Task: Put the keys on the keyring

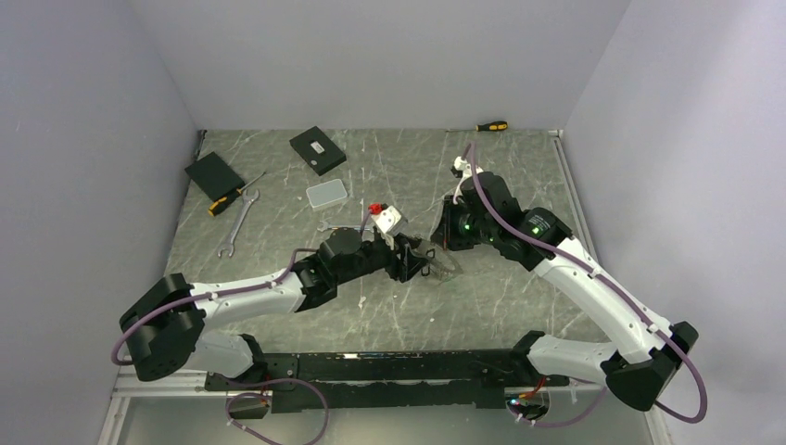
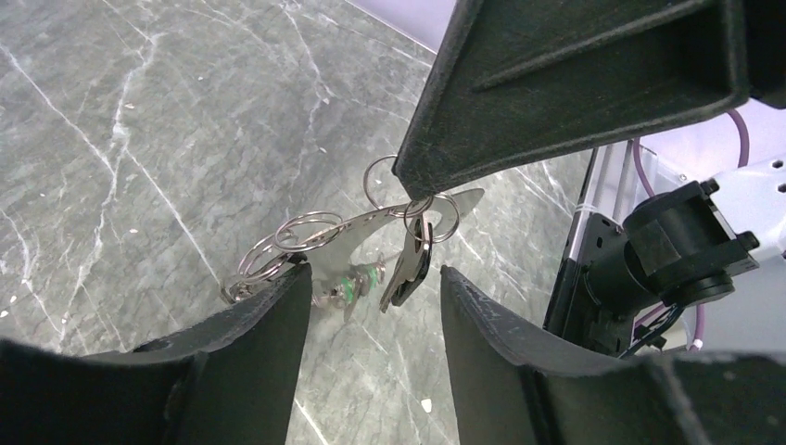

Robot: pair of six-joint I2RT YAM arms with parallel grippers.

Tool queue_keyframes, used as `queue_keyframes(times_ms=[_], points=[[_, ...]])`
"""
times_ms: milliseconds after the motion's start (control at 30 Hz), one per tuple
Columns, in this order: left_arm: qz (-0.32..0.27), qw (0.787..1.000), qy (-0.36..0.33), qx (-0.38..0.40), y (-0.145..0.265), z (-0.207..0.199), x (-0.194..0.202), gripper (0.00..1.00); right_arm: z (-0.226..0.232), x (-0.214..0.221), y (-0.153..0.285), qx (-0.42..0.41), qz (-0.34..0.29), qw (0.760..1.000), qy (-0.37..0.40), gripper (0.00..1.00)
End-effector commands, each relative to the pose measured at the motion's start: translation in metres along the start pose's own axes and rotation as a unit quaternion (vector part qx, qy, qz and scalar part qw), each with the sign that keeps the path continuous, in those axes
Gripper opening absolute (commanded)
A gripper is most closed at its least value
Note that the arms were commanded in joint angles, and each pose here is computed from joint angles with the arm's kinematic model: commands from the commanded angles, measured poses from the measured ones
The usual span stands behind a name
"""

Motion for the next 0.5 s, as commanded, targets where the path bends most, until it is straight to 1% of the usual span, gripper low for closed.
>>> queue_keyframes(times_ms=[0, 100, 167, 267, 300, 367, 400, 433, 467], points=[[-0.053, 0.998, -0.014, 0.012, -0.0089, -0.0066, -0.0218, 0.56, 0.0084, -0.0117, 0.0084, -0.040, -0.045, 0.998, -0.015, 0.00], [-0.057, 0.998, -0.009, 0.024, -0.0122, -0.0078, -0.0203, 0.53, 0.0059, -0.0104, 0.0055, -0.039, -0.043, 0.998, -0.020, 0.00], [-0.063, 0.997, -0.005, 0.033, -0.0136, -0.0099, -0.0210, 0.54, 0.0053, -0.0111, 0.0053, -0.041, -0.045, 0.998, -0.023, 0.00], [-0.062, 0.998, 0.000, 0.032, -0.0158, -0.0098, -0.0214, 0.60, 0.0050, -0.0132, 0.0062, -0.041, -0.048, 0.998, -0.024, 0.00], [-0.063, 0.997, 0.000, 0.032, -0.0158, -0.0096, -0.0213, 0.57, 0.0049, -0.0136, 0.0060, -0.040, -0.047, 0.998, -0.024, 0.00], [-0.068, 0.997, 0.001, 0.033, -0.0151, -0.0097, -0.0216, 0.46, 0.0047, -0.0137, 0.0052, -0.040, -0.045, 0.998, -0.024, 0.00], [-0.069, 0.997, 0.000, 0.033, -0.0151, -0.0097, -0.0218, 0.37, 0.0049, -0.0143, 0.0052, -0.040, -0.046, 0.998, -0.025, 0.00], [-0.068, 0.997, 0.000, 0.035, -0.0153, -0.0100, -0.0217, 0.30, 0.0051, -0.0142, 0.0048, -0.040, -0.045, 0.998, -0.027, 0.00], [-0.066, 0.997, 0.000, 0.037, -0.0153, -0.0105, -0.0218, 0.17, 0.0053, -0.0142, 0.0046, -0.041, -0.045, 0.998, -0.028, 0.00]])
Point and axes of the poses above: each gripper's point midway between its finger pads, its own y axis back along the fingers, its own z axis along the line the jaws close on, x = y × z, the point moved 8 cm from there along y, back along the fingers, and after that the axes turned 11 degrees about y, right-handed, at the moved point
